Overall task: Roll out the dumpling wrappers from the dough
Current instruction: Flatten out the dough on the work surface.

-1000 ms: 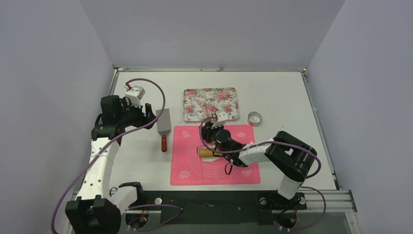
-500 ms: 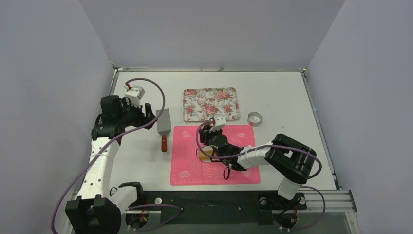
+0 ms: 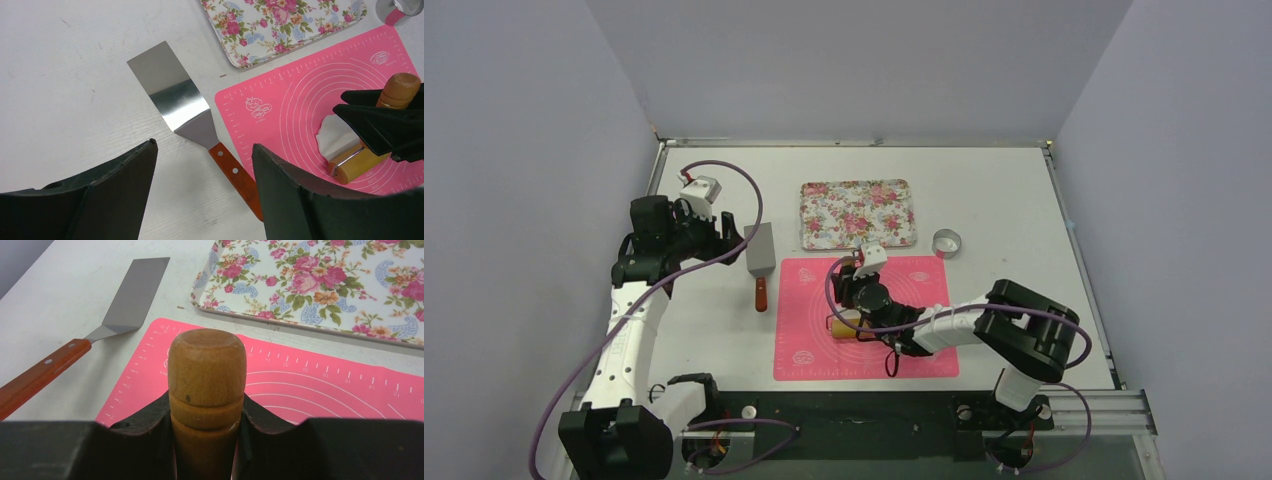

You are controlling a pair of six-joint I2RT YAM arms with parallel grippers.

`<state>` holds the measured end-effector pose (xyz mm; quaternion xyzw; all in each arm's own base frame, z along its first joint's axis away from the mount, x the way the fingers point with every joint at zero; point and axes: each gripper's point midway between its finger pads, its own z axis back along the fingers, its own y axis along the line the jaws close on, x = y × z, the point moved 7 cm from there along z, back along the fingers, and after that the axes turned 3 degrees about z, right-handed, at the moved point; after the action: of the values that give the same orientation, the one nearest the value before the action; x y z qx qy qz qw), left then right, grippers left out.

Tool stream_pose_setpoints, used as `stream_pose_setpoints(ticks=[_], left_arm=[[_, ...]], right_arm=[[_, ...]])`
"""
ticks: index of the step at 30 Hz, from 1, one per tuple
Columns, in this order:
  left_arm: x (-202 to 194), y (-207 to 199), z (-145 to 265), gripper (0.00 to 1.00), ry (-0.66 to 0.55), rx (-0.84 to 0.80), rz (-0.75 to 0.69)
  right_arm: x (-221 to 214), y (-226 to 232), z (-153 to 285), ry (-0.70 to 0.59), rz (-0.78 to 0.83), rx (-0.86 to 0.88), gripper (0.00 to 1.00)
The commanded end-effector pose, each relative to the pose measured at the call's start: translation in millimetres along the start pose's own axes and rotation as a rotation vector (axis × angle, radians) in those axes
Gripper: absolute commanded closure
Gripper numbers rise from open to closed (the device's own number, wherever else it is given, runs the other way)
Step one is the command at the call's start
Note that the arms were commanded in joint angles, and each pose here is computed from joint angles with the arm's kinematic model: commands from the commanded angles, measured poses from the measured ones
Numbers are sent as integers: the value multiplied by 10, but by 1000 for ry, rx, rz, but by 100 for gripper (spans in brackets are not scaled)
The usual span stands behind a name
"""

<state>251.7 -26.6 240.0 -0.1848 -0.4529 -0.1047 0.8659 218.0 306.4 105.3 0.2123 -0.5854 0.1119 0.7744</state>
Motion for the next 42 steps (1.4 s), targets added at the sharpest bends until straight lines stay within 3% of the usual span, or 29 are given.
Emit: stream_pose_setpoints(ticks=[1, 17, 22, 32, 42], left_arm=[[195, -24, 51, 32, -76, -19, -32], [235, -32, 74, 32, -85, -22, -31], [252, -38, 78, 32, -88, -25, -31], [251, -29, 77, 32, -84, -21, -32], [253, -24, 74, 32, -84, -19, -34]], right_arm=[[-521, -220, 240, 235, 149, -34, 100], [643, 70, 388, -15, 76, 74, 100], [853, 13, 200, -66, 16, 95, 100], [448, -112, -266, 35, 88, 75, 100], [-196, -132, 23, 167, 84, 73, 100]])
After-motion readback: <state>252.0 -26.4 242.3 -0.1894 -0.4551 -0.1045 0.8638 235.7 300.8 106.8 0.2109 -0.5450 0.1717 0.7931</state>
